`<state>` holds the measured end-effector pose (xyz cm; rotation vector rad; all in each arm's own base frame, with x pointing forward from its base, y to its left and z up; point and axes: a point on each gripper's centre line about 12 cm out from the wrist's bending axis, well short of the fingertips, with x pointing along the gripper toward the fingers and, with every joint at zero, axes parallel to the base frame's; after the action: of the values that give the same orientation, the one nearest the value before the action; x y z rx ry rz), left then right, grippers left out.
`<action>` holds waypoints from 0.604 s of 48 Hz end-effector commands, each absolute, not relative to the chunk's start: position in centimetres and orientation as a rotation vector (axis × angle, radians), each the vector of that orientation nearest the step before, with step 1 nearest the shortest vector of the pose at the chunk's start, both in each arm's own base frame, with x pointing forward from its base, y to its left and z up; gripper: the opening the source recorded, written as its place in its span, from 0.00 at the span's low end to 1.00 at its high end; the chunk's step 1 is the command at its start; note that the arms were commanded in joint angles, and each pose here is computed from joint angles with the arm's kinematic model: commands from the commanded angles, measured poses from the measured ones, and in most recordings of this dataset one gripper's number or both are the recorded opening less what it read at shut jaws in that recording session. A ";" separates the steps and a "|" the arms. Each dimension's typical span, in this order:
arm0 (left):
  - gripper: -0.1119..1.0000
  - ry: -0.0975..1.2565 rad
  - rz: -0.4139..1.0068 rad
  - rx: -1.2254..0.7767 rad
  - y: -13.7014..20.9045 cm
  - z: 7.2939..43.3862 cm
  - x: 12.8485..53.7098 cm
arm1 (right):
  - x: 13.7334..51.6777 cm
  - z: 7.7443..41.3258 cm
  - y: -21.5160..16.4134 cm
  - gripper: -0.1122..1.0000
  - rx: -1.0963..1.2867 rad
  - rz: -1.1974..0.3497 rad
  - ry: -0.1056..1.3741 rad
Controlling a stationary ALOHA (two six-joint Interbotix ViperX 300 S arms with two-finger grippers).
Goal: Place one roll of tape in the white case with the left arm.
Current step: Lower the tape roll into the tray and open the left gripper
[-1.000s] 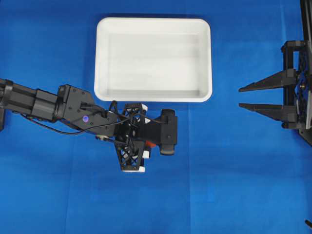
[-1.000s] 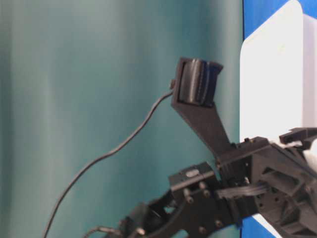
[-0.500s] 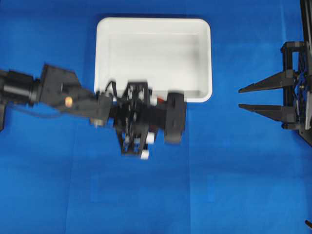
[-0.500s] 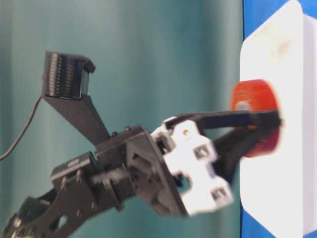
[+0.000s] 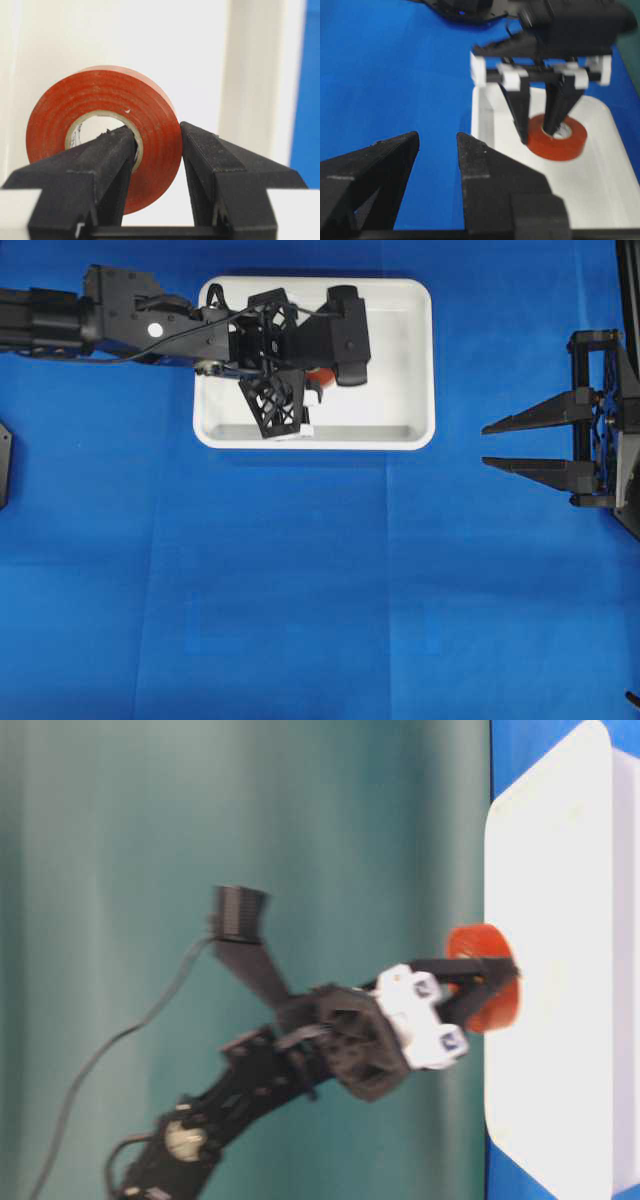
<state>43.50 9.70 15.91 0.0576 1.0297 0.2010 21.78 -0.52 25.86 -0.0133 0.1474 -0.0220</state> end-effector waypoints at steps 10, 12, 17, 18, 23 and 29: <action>0.34 1.051 0.200 0.049 10.2 13.2 44.2 | 22.0 26.2 -0.6 0.00 -0.012 -0.024 0.138; 0.34 1.051 0.202 0.046 10.2 13.2 44.2 | 22.0 26.1 -0.5 0.00 -0.013 -0.022 0.140; 0.34 1.042 0.203 0.044 10.2 13.5 44.3 | 22.0 26.2 -0.6 0.00 -0.012 -0.024 0.138; 0.34 1.039 0.204 0.044 10.3 13.6 44.3 | 22.0 26.2 -0.6 0.00 -0.012 -0.024 0.138; 0.34 1.037 0.206 0.041 10.3 13.8 44.3 | 22.0 26.2 -0.6 0.00 -0.012 -0.024 0.138; 0.56 1.015 0.204 0.044 9.9 15.2 44.0 | 22.0 26.2 -0.6 0.00 -0.012 -0.024 0.138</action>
<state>43.63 10.00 11.96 0.0397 1.0918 0.1979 21.82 -0.52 25.79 -0.0132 0.1505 -0.0220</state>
